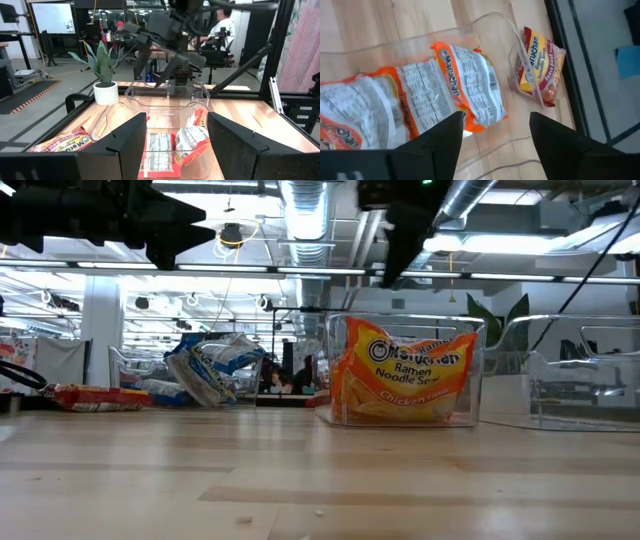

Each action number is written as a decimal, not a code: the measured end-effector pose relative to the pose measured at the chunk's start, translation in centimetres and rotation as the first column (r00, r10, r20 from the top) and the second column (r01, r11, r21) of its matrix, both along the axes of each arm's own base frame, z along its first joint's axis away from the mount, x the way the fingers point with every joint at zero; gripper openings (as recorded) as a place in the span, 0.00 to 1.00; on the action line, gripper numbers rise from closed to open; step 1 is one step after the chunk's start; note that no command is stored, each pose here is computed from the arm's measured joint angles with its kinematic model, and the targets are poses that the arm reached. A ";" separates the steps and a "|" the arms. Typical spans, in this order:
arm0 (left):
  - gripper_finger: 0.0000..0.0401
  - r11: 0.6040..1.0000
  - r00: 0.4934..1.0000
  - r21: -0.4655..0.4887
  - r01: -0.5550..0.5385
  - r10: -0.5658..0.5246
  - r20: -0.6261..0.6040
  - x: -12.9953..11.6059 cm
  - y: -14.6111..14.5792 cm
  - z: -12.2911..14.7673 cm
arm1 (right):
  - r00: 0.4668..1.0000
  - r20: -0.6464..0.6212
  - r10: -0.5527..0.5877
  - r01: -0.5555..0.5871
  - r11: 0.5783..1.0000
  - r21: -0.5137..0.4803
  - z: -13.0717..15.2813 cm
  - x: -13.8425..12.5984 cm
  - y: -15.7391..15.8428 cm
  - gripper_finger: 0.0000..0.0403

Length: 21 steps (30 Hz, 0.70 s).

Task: Sort Maruchan noodles
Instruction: Put the middle left red noodle pack into the bottom right transparent bin

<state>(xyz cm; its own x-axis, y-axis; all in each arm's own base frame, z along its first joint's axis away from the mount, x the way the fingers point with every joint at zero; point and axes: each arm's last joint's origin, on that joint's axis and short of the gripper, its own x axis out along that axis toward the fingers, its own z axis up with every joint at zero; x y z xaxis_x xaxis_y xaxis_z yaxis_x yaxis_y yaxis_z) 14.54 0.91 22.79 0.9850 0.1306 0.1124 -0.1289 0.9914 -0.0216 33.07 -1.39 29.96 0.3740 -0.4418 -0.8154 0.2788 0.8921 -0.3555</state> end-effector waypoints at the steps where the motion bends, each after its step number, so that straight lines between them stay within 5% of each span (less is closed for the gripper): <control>1: 0.50 1.000 1.000 0.000 0.000 0.000 -0.005 0.0 0.0 0.0 | 1.000 0.011 -0.001 0.001 1.000 -0.007 -0.2 -0.6 0.2 0.63; 7: 0.50 1.000 1.000 -0.001 0.000 0.000 -0.020 0.0 0.0 -0.2 | 0.968 0.249 0.004 -0.006 1.000 0.006 -0.8 -4.9 1.5 0.63; 11: 0.50 1.000 1.000 -0.002 -0.006 0.006 -0.024 0.0 0.0 -0.2 | 0.865 0.497 0.068 -0.071 0.997 -0.012 -1.4 -6.8 2.5 0.63; 14: 0.50 0.993 0.992 -0.052 -0.109 0.106 -0.060 0.0 0.3 -0.6 | 0.777 0.617 0.126 -0.117 0.992 -0.055 -2.0 -7.8 3.0 0.63; 17: 0.50 0.955 0.944 -0.095 -0.282 0.259 -0.206 0.0 0.8 -0.9 | 0.712 0.688 0.142 -0.130 0.989 -0.070 -2.5 -8.1 3.1 0.63; 21: 0.50 0.882 0.815 -0.127 -0.454 0.353 -0.459 0.1 1.1 -0.1 | 0.708 0.692 0.141 -0.140 0.988 -0.059 -3.0 -8.2 3.5 0.63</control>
